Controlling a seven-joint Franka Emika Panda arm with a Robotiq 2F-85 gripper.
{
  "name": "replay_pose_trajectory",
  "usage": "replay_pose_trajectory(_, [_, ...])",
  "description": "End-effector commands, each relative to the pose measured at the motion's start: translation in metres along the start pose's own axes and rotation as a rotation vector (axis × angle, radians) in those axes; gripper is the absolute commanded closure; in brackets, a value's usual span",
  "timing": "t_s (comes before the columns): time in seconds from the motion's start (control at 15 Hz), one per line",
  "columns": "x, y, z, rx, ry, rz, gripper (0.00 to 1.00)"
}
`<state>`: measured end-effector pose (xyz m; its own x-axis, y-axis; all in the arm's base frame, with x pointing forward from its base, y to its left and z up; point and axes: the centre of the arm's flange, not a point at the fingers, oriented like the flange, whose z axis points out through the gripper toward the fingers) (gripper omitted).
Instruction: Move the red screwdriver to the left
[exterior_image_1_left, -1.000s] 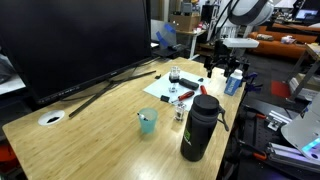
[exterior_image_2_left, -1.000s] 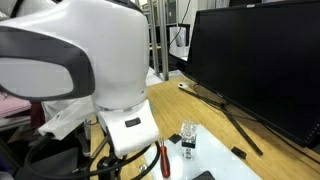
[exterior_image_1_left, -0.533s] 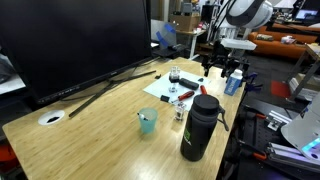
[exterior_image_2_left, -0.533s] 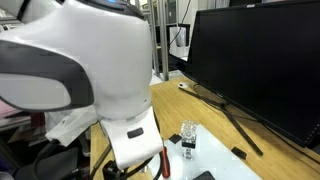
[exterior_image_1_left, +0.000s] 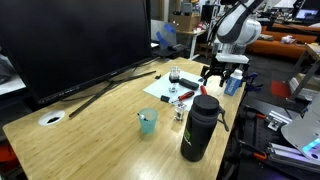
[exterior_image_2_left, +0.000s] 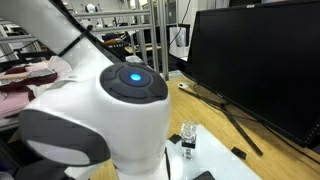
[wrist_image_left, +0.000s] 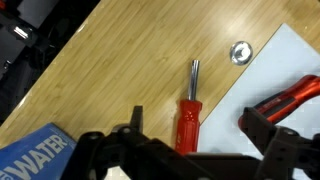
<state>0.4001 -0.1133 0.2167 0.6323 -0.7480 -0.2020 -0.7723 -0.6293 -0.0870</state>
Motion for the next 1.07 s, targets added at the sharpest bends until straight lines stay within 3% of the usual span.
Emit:
replay_pose_trajectory(0.0, [0.025, -0.007, 0.024, 0.016, -0.027, 0.032, 0.0])
replay_pose_trajectory(0.6, [0.05, -0.012, 0.063, -0.044, -0.071, 0.054, 0.0])
replay_pose_trajectory(0.67, [0.05, -0.013, 0.063, -0.048, -0.062, 0.054, 0.03])
replay_pose_trajectory(0.73, [0.051, -0.013, 0.061, -0.048, -0.055, 0.053, 0.27])
replay_pose_trajectory(0.87, [0.051, -0.014, 0.056, -0.049, -0.033, 0.048, 0.3])
replay_pose_trajectory(1.0, [0.051, -0.015, 0.053, -0.041, -0.032, 0.048, 0.44])
